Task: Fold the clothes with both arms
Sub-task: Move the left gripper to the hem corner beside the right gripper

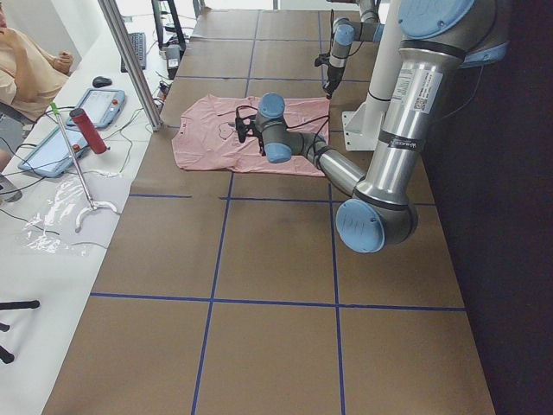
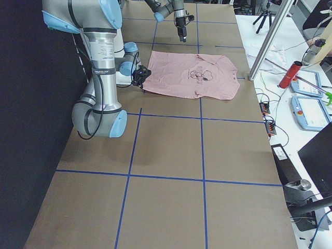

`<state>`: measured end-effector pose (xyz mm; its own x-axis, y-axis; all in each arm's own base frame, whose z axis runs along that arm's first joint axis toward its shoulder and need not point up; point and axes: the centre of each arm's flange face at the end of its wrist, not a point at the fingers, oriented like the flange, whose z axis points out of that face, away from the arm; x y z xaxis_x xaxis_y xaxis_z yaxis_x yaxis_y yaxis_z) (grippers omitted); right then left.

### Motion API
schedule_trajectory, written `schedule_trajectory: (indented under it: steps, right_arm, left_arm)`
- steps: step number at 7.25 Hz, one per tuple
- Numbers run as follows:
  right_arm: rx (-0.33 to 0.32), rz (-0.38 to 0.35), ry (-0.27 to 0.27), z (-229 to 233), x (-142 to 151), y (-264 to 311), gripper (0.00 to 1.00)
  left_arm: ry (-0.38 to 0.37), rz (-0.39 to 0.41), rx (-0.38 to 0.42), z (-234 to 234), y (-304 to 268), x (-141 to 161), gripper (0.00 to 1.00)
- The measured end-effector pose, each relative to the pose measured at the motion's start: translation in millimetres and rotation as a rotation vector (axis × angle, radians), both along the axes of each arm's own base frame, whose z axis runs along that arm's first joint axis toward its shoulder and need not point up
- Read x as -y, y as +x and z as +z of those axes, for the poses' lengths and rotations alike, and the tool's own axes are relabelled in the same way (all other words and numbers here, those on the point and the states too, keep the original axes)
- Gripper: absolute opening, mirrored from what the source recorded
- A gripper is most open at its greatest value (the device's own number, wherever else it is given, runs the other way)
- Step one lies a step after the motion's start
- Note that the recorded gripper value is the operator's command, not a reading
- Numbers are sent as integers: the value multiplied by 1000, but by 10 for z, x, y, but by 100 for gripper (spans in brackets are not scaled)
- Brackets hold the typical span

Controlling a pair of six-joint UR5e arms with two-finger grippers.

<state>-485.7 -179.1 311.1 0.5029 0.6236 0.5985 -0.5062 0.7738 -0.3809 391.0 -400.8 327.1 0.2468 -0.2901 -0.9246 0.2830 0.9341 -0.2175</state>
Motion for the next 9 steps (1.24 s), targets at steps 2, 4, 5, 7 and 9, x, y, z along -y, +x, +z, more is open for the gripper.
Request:
schedule_trajectory:
  steps: [2,4,5,7,9]
  right_arm:
    - [2,11,1,-9,70,40,0]
    - [2,11,5,-12,94,42,0]
    - [2,11,5,-17,106,44,0]
    - [1,10,5,-14,110,42,0]
    - [0,10,5,-5,113,44,0]
  left_arm:
    - [-85,8,96,66,307,-889,91]
    - [-135,42,205,154,670,-1528,91]
    - [-146,56,234,229,784,-1694,90]
    - [-154,65,266,344,847,-1799,89]
    - [-158,64,281,406,837,-1812,86]
